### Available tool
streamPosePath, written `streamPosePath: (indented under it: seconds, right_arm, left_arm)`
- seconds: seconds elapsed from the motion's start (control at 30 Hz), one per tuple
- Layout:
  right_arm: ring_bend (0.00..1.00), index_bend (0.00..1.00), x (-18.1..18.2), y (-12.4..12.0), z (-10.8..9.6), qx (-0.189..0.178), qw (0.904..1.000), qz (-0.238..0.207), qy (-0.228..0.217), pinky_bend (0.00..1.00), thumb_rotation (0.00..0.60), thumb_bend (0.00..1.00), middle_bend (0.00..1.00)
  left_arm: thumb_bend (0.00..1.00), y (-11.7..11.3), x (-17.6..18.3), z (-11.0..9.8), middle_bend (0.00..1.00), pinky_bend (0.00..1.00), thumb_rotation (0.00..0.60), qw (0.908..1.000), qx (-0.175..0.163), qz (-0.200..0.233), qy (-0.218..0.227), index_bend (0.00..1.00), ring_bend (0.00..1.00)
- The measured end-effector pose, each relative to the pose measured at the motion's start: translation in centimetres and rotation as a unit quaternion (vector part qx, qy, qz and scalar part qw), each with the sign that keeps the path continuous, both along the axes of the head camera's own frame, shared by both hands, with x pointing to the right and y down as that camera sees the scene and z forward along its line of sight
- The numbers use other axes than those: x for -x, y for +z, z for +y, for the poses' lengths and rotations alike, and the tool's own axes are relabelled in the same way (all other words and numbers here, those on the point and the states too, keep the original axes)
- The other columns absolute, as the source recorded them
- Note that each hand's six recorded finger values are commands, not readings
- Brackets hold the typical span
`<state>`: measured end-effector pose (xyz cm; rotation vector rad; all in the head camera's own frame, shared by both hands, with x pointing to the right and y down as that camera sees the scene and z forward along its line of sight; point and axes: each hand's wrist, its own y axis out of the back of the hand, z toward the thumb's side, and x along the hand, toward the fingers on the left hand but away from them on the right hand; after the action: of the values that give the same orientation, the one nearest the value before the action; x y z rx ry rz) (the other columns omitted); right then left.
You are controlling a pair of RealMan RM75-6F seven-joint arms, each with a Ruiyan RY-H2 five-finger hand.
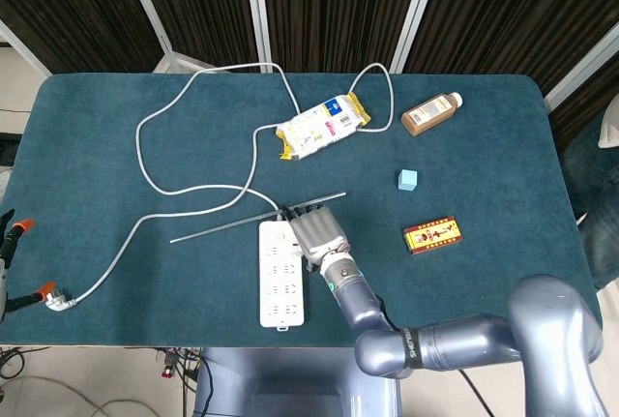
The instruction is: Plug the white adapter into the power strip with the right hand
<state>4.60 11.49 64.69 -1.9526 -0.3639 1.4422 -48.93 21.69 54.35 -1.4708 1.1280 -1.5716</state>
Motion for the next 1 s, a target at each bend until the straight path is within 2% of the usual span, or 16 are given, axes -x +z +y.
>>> streamPosePath:
  seconds: [0.27,0.33,0.4,0.43,0.67,0.8,1.0]
  right_arm:
    - [0.21,0.03,-3.0,-3.2,-1.5,0.002,0.9995,-0.016,0.027,0.24,0.600,0.13,0.20]
    - [0.24,0.05,-4.0,-4.0,-2.0,0.002,0.9991,-0.020,0.038,0.32,0.600,0.13,0.20]
    - [0.30,0.07,-4.7,-4.6,-2.4,0.004,0.9983,-0.028,0.052,0.45,0.600,0.13,0.21]
    - [0.31,0.08,-5.0,-4.8,-2.6,0.005,0.9974,-0.035,0.063,0.46,0.600,0.13,0.21]
    - [0.35,0.34,-7.0,-5.5,-4.0,-0.015,0.9880,-0.079,0.132,0.37,0.600,0.13,0.28]
    - [0.36,0.51,-8.3,-5.0,-4.7,-0.030,0.9854,-0.069,0.152,0.37,0.600,0.13,0.29]
    - [0.39,0.67,-9.1,-3.9,-4.8,-0.028,0.9849,-0.054,0.162,0.37,0.600,0.13,0.33]
  left_arm:
    - [0.09,0.0,-0.2,0.1,0.00,0.00,0.600,1.0000,0.001,0.001,0.003,0.18,0.00]
    - [0.09,0.0,-0.2,0.1,0.00,0.00,0.600,1.0000,0.002,0.002,0.003,0.18,0.00]
    - [0.09,0.0,-0.2,0.2,0.00,0.00,0.600,1.0000,0.001,0.002,0.003,0.18,0.00]
    - [0.09,0.0,-0.2,0.2,0.00,0.00,0.600,1.0000,0.001,0.002,0.003,0.18,0.00]
    - [0.09,0.0,-0.3,0.2,0.00,0.00,0.600,1.0000,0.002,0.003,0.004,0.18,0.00]
    - [0.09,0.0,-0.3,0.2,0.00,0.00,0.600,1.0000,0.004,0.002,0.005,0.18,0.00]
    - [0.09,0.0,-0.3,0.2,0.00,0.00,0.600,1.0000,0.003,0.002,0.004,0.18,0.00]
